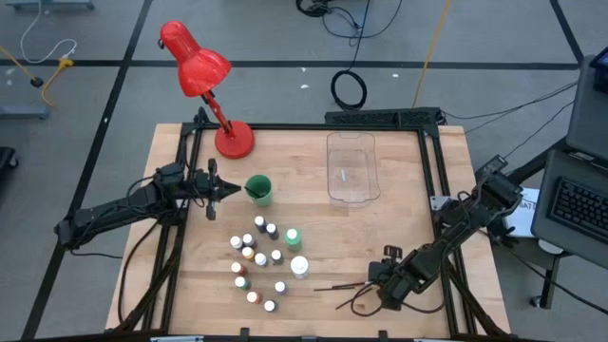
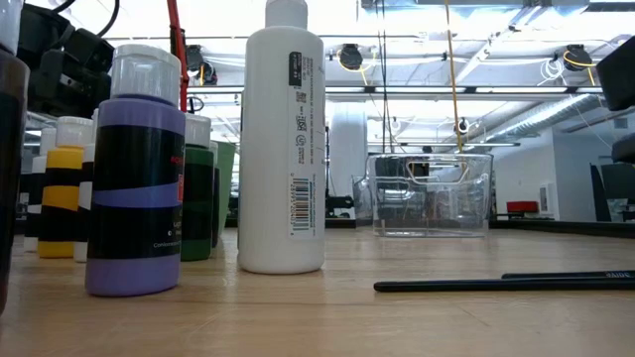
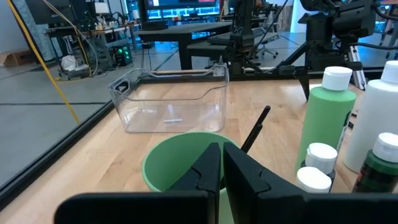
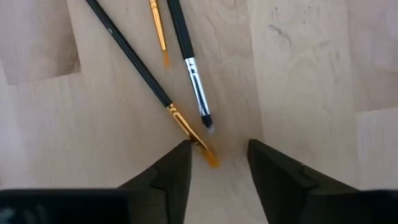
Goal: Pick & Place Paint Supplies
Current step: Put the gold paintbrush into the green cup
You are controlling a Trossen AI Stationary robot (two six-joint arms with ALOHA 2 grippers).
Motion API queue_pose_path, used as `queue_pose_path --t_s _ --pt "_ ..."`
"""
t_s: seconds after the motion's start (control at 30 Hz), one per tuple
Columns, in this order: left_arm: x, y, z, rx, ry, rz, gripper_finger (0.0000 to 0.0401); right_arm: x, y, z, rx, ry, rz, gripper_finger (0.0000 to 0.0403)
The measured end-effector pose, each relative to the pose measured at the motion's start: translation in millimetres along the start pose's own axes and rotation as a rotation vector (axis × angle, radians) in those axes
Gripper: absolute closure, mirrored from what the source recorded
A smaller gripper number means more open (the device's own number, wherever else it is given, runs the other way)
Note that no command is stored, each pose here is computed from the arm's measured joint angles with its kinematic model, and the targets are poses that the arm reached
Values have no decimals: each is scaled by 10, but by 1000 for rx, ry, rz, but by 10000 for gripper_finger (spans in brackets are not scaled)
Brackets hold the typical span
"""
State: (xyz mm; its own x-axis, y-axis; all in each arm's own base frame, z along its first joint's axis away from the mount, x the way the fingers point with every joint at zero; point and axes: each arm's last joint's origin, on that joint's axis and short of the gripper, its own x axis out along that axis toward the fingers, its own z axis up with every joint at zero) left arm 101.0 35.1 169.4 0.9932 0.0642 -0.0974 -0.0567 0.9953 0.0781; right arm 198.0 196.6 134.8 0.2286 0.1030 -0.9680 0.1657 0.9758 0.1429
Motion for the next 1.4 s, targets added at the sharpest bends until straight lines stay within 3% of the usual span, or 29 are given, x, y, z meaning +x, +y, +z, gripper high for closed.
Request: queue_pose_path --t_s 0.4,0.7,1.0,1.07,1.27,1.4 --pt "0 0 1 8 -1 0 377 13 10 -25 -12 38 28 393" --pt "0 0 1 11 -1 0 377 -240 78 -6 -4 29 166 402" --pt "0 0 1 -13 -1 -1 377 -740 173 143 49 -188 348 402" --pt "0 -1 1 -13 -1 -1 377 -819 181 157 14 -264 361 402" --pt "0 0 9 -20 -9 0 377 -998 152 236 -194 -568 228 402" --pt "1 -5 16 -72 -16 -14 377 -1038 109 472 -248 -787 117 403"
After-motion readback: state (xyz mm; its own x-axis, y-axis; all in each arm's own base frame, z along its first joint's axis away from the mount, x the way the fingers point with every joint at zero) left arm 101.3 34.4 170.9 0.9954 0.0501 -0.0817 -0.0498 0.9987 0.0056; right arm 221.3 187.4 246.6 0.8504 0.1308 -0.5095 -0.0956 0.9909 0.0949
